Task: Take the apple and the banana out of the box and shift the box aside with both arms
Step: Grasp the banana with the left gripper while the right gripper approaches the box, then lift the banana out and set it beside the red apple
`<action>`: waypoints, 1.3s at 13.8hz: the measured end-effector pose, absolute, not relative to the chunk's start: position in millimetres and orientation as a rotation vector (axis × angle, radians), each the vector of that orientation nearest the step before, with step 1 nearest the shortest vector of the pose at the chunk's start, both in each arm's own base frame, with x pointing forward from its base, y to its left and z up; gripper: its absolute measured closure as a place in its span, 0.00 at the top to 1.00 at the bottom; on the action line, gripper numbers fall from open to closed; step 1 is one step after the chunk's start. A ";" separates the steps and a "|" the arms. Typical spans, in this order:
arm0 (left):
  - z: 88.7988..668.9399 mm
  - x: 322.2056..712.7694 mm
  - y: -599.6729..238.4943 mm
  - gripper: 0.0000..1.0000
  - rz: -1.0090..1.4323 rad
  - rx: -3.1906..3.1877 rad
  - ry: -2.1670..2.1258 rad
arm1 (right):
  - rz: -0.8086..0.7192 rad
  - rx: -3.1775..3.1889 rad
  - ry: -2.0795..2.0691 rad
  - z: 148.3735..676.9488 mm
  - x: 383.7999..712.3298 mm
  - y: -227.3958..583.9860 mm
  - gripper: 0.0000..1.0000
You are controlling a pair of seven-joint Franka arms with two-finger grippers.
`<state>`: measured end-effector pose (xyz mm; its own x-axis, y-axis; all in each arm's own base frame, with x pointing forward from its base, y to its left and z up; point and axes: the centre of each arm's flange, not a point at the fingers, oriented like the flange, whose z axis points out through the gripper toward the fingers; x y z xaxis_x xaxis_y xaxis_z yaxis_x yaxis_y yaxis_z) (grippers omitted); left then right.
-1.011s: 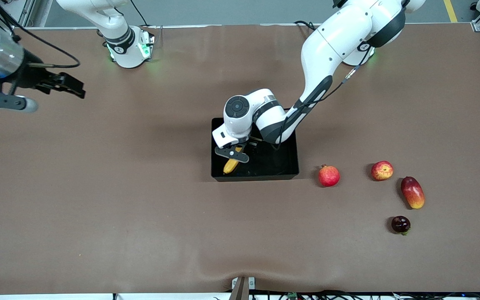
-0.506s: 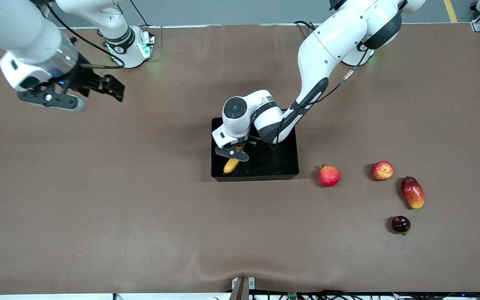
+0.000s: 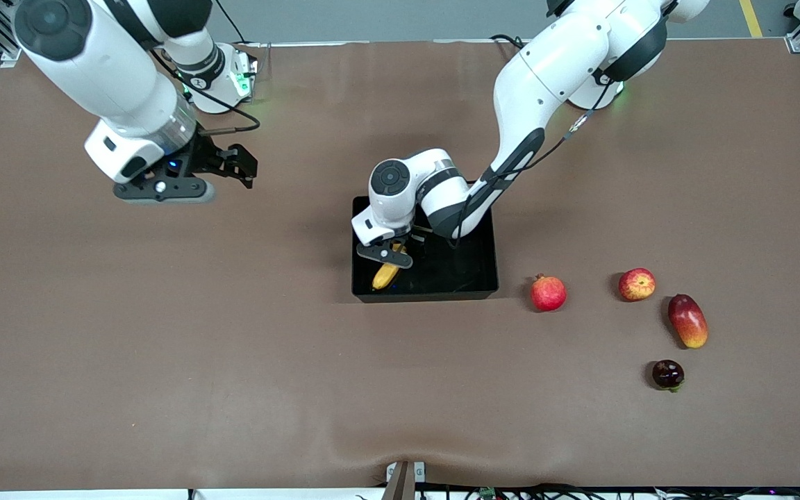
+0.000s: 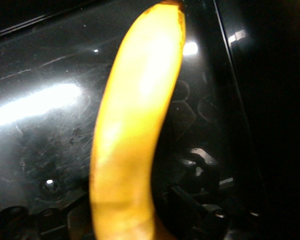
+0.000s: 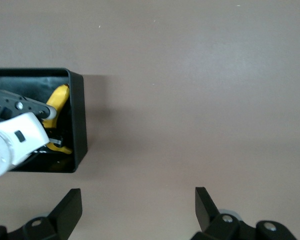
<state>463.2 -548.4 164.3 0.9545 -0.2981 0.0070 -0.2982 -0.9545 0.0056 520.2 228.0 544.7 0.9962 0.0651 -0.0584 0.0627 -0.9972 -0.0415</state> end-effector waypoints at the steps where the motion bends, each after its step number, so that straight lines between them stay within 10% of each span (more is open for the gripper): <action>1: 164.9 463.8 -548.7 0.41 0.013 3.097 -0.472 | 0.095 -3.098 -0.136 534.3 520.5 226.8 1.00; 5: 176.9 470.3 -551.6 0.05 0.049 3.084 -0.464 | 0.051 -3.085 -0.219 502.8 515.2 241.3 1.00; 18: 348.1 517.7 -501.9 0.00 0.171 3.191 -0.271 | -0.230 -3.016 -0.250 401.9 519.0 266.7 1.00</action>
